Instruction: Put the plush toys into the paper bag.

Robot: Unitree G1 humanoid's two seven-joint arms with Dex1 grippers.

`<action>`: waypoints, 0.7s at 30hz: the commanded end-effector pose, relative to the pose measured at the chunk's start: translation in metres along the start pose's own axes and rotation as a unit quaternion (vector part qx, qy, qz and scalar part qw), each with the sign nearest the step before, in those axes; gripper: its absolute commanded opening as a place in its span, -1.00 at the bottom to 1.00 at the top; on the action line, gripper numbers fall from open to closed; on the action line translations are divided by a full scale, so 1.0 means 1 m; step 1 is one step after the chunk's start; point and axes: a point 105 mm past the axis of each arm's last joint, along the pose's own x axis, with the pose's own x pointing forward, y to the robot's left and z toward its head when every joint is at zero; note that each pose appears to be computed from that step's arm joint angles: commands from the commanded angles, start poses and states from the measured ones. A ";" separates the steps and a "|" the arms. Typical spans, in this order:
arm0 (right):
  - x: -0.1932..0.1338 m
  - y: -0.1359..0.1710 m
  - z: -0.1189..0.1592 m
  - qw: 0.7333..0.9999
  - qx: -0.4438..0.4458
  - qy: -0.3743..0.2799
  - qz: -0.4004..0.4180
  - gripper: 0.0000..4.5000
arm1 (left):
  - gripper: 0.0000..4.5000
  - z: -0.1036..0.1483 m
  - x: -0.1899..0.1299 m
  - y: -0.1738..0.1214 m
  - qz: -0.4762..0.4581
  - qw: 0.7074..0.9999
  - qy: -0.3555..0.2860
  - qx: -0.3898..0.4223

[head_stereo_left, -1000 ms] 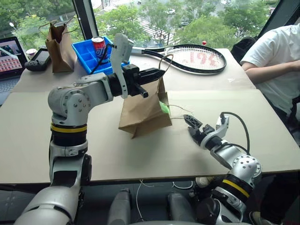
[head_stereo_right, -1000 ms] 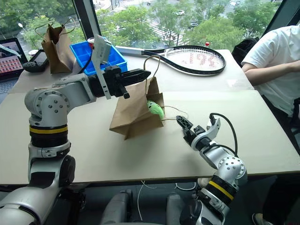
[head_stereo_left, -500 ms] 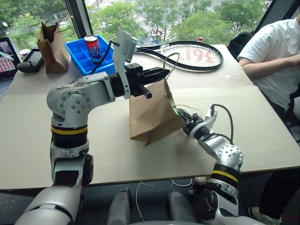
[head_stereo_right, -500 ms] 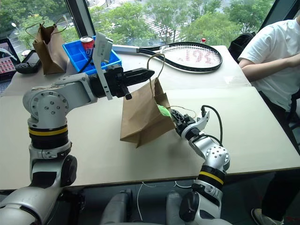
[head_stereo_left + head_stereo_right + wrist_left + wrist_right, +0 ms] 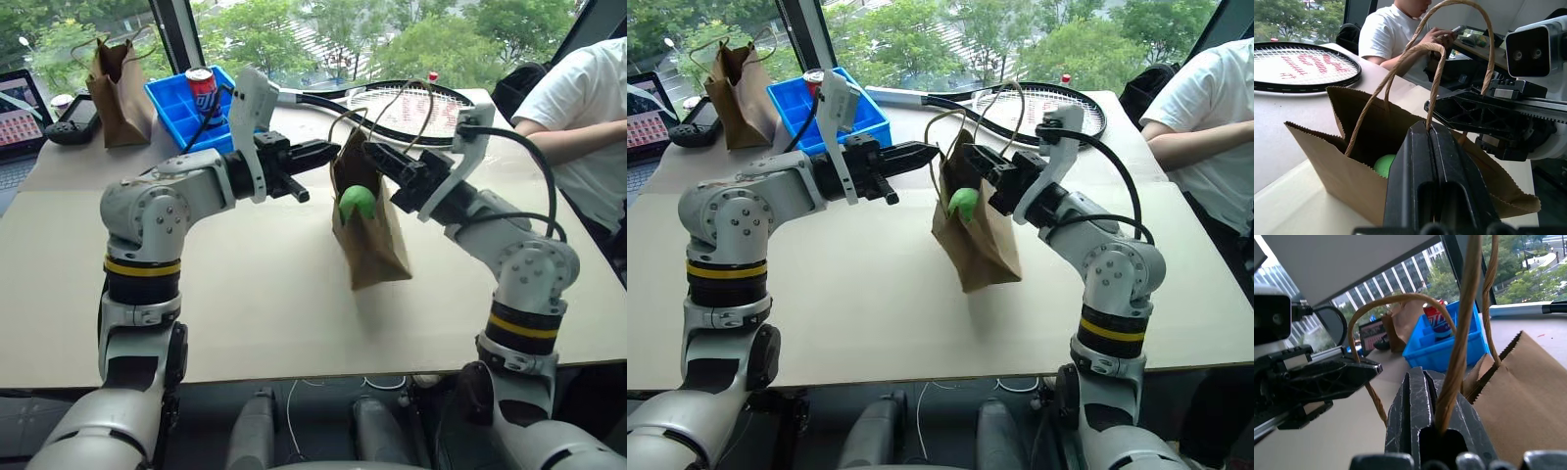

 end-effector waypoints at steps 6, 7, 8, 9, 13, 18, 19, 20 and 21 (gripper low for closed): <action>0.006 0.002 -0.001 0.990 -0.139 0.036 -0.008 -0.98 | -1.00 0.006 -0.002 0.006 0.018 0.999 -0.021 0.034; 0.005 0.002 -0.004 0.990 -0.137 0.040 -0.010 -0.98 | -1.00 0.002 -0.004 0.004 0.015 0.999 -0.014 0.030; 0.004 0.002 -0.005 0.990 -0.137 0.042 -0.011 -0.98 | -1.00 -0.001 -0.005 0.003 0.013 1.000 -0.008 0.027; 0.004 0.003 -0.007 0.990 -0.133 0.043 -0.011 -0.98 | -1.00 -0.004 -0.007 0.001 0.012 1.000 -0.003 0.025; 0.003 0.005 0.002 0.990 -0.135 0.027 -0.015 -0.98 | -1.00 -0.002 -0.010 -0.001 0.012 1.000 -0.010 0.019; 0.002 -0.002 0.021 0.985 -0.167 0.023 -0.041 -0.98 | -1.00 0.016 -0.008 -0.001 0.014 0.999 -0.031 0.021; 0.000 -0.003 0.018 0.986 -0.161 0.035 -0.036 -0.98 | -1.00 0.018 -0.008 -0.003 0.003 0.999 -0.040 0.001; -0.004 -0.006 0.015 0.987 -0.152 0.045 -0.037 -0.98 | -1.00 0.020 -0.008 -0.005 -0.007 0.999 -0.045 -0.015; -0.009 -0.009 0.012 0.987 -0.145 0.055 -0.038 -1.00 | -0.75 0.020 -0.009 -0.008 -0.017 0.999 -0.045 -0.022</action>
